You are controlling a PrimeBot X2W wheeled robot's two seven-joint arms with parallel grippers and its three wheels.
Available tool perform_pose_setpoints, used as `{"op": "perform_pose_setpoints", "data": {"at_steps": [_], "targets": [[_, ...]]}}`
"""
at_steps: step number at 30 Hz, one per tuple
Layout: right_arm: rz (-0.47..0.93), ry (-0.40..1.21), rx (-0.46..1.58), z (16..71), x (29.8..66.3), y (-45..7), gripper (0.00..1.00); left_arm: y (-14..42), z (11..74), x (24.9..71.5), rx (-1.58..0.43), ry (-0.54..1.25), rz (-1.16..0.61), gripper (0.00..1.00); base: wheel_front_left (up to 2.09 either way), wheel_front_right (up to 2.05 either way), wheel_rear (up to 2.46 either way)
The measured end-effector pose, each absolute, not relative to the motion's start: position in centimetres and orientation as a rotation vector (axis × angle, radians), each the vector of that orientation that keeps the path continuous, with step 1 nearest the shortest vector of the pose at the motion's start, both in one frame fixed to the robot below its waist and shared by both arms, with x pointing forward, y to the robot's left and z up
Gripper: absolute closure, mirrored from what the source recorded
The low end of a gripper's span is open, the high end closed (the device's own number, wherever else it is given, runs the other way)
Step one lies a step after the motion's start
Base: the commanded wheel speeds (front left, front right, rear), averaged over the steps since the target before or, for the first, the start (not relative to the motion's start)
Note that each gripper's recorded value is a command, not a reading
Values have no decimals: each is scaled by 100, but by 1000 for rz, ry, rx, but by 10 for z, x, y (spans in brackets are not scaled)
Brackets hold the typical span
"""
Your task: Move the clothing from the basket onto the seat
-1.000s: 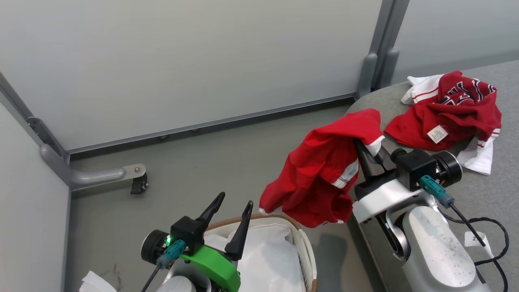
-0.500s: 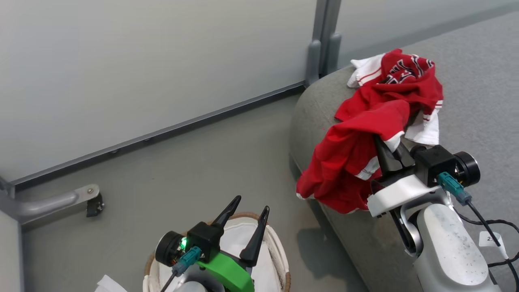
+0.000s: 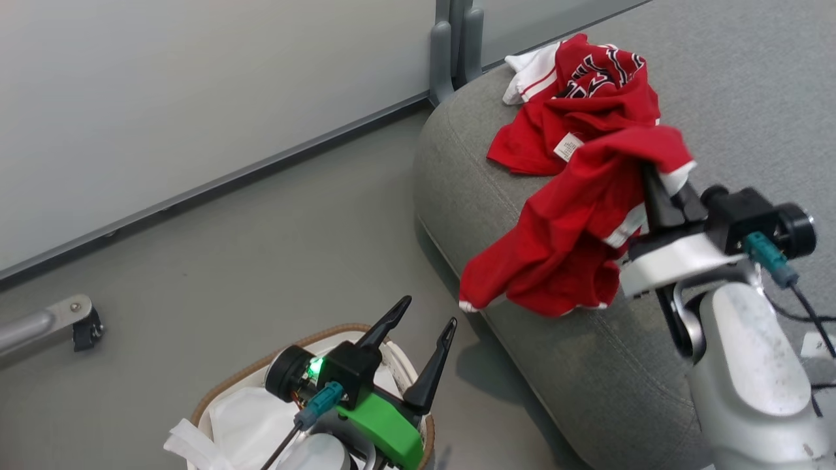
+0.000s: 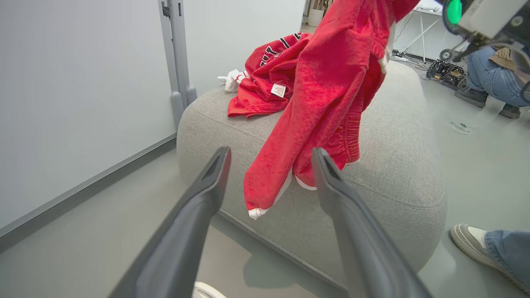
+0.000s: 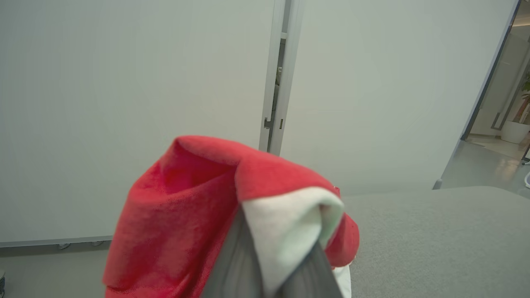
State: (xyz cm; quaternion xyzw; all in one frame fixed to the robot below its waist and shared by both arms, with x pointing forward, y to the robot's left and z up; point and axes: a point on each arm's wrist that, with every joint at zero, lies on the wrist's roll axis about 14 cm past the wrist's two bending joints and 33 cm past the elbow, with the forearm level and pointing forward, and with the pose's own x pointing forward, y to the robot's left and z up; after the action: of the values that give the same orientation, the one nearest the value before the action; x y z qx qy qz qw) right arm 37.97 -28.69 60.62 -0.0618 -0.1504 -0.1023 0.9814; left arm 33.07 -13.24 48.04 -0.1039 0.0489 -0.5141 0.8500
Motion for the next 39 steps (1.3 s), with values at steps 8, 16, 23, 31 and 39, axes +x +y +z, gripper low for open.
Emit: {"op": "perform_pose_setpoints", "data": {"at_steps": [8,16,23,31,39], "targets": [[-251,-446,-261,681,444,-310,100,-124,463,356,-227,123,-1063,0,0,0,0],[-367,-526,-375,738,502,-364,100,-102,443,396,-244,127,-985,0,0,0,0],[-443,-324,-361,662,541,-408,100,-83,417,421,-270,153,-916,0,0,0,0],[-517,24,-279,509,530,-437,100,-67,380,435,-266,210,-868,0,0,0,0],[-569,172,-237,449,498,-445,100,-69,354,432,-261,267,-888,0,0,0,0]]}}
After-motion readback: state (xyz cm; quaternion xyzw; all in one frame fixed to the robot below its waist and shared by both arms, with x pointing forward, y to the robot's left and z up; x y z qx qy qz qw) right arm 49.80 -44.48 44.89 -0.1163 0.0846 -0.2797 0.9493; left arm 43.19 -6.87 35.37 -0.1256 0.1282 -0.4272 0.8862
